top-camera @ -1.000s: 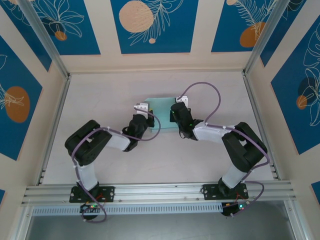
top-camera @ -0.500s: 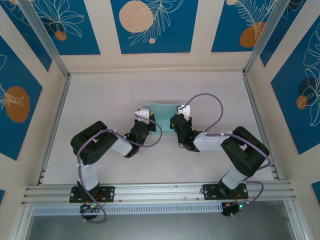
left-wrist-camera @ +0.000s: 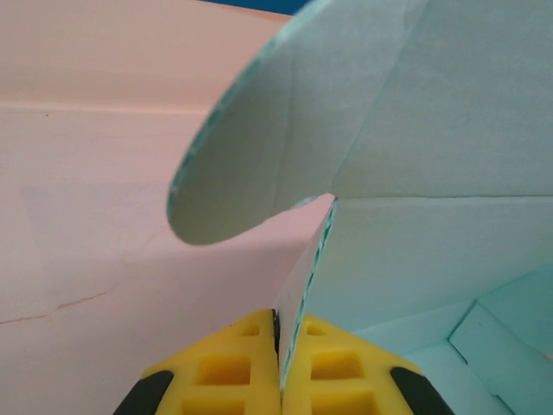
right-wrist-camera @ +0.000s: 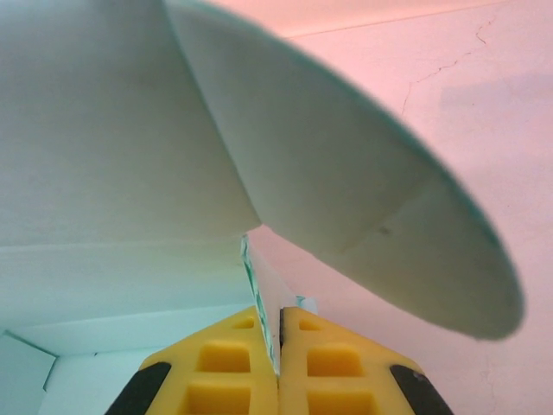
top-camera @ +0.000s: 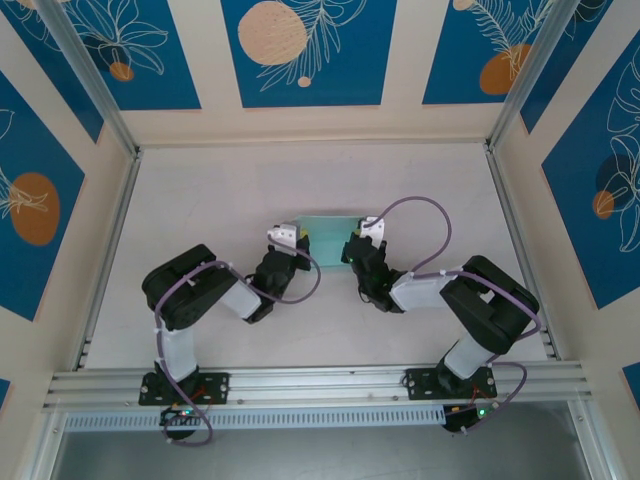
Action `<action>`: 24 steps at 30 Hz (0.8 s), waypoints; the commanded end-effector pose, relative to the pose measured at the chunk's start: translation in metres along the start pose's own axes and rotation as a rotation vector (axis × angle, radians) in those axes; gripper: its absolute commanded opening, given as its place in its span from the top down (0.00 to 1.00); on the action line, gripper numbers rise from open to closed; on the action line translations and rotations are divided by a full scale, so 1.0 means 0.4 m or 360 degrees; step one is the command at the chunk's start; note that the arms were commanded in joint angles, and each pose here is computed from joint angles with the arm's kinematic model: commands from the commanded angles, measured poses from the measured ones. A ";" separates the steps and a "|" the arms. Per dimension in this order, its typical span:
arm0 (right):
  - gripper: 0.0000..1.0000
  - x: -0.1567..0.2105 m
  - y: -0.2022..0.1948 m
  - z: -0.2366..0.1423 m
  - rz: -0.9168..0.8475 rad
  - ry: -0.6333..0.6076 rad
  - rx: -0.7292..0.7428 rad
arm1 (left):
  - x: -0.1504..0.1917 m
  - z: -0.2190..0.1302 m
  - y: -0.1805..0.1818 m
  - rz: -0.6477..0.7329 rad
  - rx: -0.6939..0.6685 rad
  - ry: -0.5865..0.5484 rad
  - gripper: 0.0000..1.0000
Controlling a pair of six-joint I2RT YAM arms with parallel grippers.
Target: Fold the paper box
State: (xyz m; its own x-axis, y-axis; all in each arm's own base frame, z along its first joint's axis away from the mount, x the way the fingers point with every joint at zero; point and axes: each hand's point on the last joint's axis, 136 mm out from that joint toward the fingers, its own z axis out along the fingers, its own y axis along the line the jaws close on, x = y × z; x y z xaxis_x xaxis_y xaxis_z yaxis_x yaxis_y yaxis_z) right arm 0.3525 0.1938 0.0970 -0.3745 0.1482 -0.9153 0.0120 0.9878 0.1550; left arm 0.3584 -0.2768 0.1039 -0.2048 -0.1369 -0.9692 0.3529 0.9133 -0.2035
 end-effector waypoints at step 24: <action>0.94 0.208 -0.068 -0.016 -0.0204 0.0353 0.0129 | 0.192 -0.087 -0.094 0.0033 0.0852 0.0659 0.76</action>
State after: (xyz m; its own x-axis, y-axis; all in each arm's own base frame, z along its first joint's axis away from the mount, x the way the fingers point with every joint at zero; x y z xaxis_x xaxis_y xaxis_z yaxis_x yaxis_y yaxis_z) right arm 0.3488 0.1860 0.0881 -0.3569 0.1668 -0.9191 0.0778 0.9858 0.1487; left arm 0.3431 -0.2901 0.0836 -0.3471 -0.0084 -0.9378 0.6272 0.7414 -0.2387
